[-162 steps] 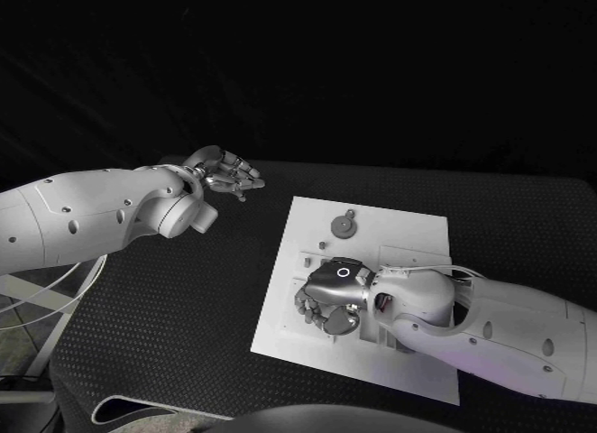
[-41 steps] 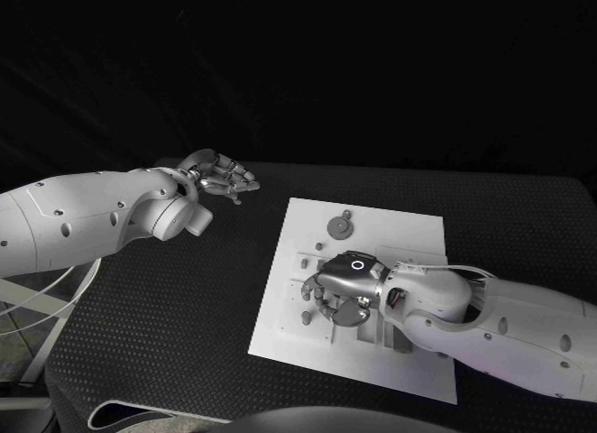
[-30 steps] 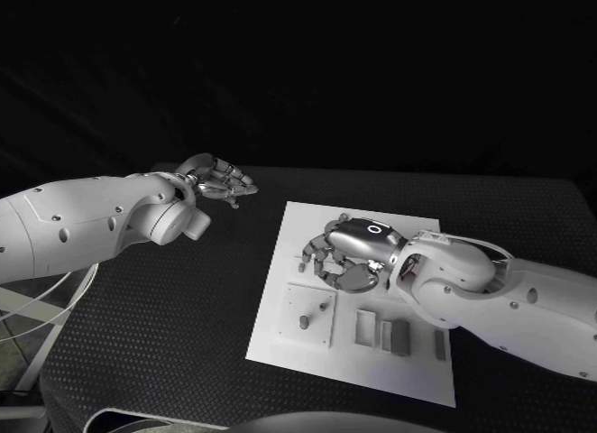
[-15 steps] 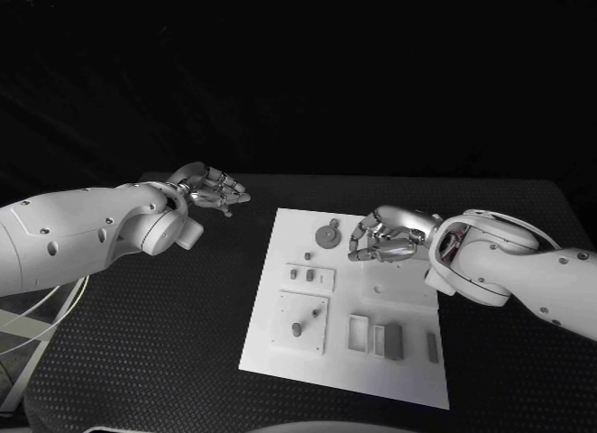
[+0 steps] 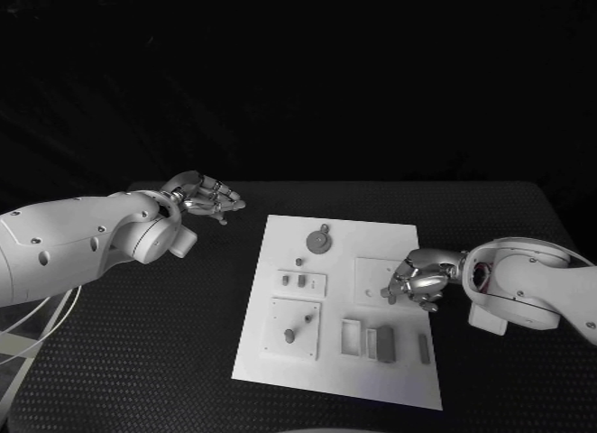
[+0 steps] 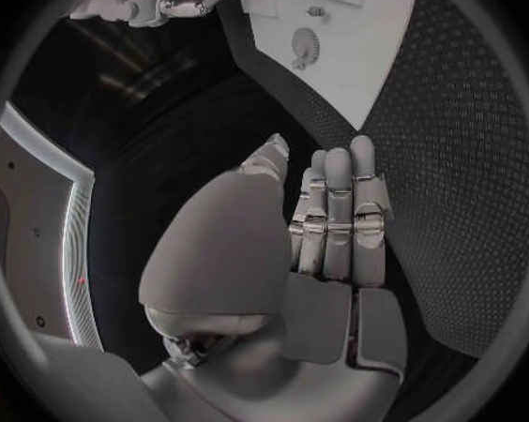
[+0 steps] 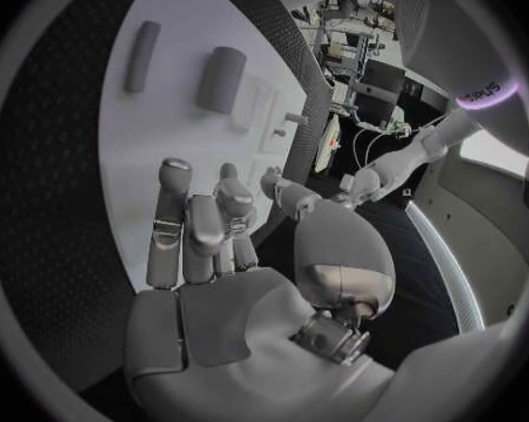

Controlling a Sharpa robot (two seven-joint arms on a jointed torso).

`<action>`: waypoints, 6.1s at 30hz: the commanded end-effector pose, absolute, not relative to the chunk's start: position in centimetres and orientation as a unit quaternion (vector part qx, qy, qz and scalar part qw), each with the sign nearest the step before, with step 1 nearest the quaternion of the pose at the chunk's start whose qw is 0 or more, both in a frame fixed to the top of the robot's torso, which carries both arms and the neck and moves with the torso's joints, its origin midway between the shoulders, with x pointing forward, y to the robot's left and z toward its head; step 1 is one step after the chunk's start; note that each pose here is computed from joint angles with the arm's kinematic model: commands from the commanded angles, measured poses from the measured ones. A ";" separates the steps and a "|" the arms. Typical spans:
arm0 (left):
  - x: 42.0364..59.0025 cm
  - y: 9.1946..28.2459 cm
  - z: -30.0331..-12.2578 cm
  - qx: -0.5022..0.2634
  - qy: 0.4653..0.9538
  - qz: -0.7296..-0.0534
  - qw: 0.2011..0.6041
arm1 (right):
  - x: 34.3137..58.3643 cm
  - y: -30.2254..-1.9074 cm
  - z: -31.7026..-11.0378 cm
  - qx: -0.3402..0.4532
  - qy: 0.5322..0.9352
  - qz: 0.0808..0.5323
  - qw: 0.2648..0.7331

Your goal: Assemble the parts on the task board

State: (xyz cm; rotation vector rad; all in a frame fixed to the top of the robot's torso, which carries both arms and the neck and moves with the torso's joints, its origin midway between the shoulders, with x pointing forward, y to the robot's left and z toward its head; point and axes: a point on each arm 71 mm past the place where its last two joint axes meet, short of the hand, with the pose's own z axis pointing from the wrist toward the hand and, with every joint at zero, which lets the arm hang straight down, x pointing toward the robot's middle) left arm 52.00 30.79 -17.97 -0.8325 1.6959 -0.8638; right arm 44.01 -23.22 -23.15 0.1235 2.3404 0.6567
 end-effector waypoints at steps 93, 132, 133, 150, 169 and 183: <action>48.3 23.4 -18.8 -0.298 0.708 -0.514 0.381 | 40.2 -20.4 -28.2 -0.005 0.940 0.145 0.308; 48.5 23.9 -19.1 -0.310 0.719 -0.497 0.374 | 42.6 -17.7 -24.6 0.096 0.934 0.210 0.272; 48.5 23.8 -19.1 -0.309 0.719 -0.497 0.375 | 42.6 -17.5 -24.8 0.095 0.936 0.208 0.268; 48.4 23.9 -19.1 -0.310 0.721 -0.496 0.372 | 42.3 -16.0 -26.1 0.097 0.945 0.201 0.240; 48.3 24.0 -19.1 -0.311 0.723 -0.495 0.370 | 42.0 -15.8 -26.6 0.088 0.948 0.196 0.233; 48.3 24.1 -19.1 -0.312 0.723 -0.493 0.370 | 42.0 -15.9 -26.8 0.083 0.948 0.190 0.242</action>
